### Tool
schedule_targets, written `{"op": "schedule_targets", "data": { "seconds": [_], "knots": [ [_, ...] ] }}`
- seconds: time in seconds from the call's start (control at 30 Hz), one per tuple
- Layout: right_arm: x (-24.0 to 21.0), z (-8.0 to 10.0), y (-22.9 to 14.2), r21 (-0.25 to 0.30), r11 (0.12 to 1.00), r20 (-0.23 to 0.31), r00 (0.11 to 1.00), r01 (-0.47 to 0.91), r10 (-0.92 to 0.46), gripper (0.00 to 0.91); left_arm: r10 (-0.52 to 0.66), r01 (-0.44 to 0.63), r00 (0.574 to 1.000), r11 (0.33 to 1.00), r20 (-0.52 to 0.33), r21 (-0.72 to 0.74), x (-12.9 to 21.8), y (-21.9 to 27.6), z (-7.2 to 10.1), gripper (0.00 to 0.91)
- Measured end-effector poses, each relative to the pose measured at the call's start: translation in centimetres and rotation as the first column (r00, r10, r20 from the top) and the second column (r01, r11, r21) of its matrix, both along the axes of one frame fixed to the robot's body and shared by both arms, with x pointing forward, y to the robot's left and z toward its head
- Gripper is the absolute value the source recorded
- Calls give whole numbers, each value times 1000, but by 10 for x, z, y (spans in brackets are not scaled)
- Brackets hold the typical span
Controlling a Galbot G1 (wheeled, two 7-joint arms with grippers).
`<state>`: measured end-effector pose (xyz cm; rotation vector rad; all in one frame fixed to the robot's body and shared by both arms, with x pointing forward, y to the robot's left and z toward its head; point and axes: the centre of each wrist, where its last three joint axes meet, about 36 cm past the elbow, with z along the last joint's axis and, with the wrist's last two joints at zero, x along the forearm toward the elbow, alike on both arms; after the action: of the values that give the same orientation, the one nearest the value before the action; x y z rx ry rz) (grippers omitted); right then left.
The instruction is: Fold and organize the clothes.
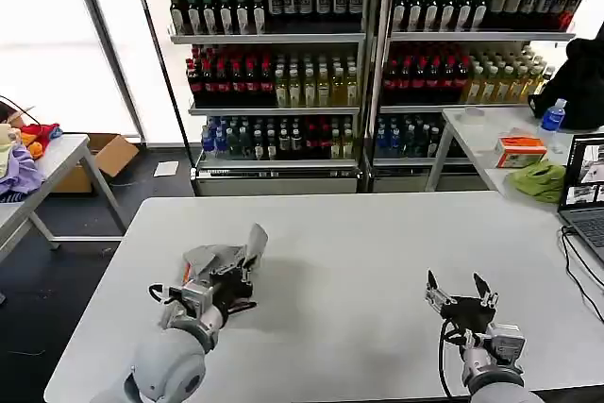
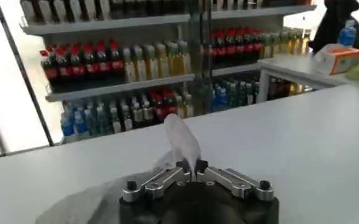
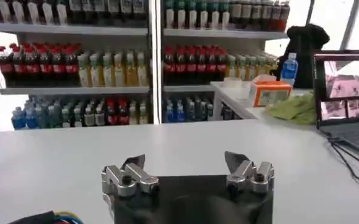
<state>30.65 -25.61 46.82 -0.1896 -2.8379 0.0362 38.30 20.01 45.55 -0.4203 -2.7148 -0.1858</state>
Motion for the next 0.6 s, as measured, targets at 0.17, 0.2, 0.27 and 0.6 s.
{"op": "schedule_targets", "data": {
  "seconds": [0.17, 0.2, 0.27, 0.6],
  "knots": [
    [3, -3, 4, -4, 1000, -2, 1000, -2, 2, 907, -19, 19, 1000, 1000, -6, -25, 4, -12, -2, 907],
    [4, -4, 5, -6, 1000, -3, 1000, -4, 4, 907, -22, 22, 1000, 999, -7, -36, 5, -14, -2, 907],
    [5, -5, 7, -5, 1000, -7, 1000, -9, 9, 907, -36, 35, 999, 997, -11, -71, 6, -20, -4, 907],
    [17, -12, 21, 62, 996, -38, 997, -63, 66, 907, -53, 51, 999, 957, 2, -286, 8, -38, 4, 907]
  ]
}}
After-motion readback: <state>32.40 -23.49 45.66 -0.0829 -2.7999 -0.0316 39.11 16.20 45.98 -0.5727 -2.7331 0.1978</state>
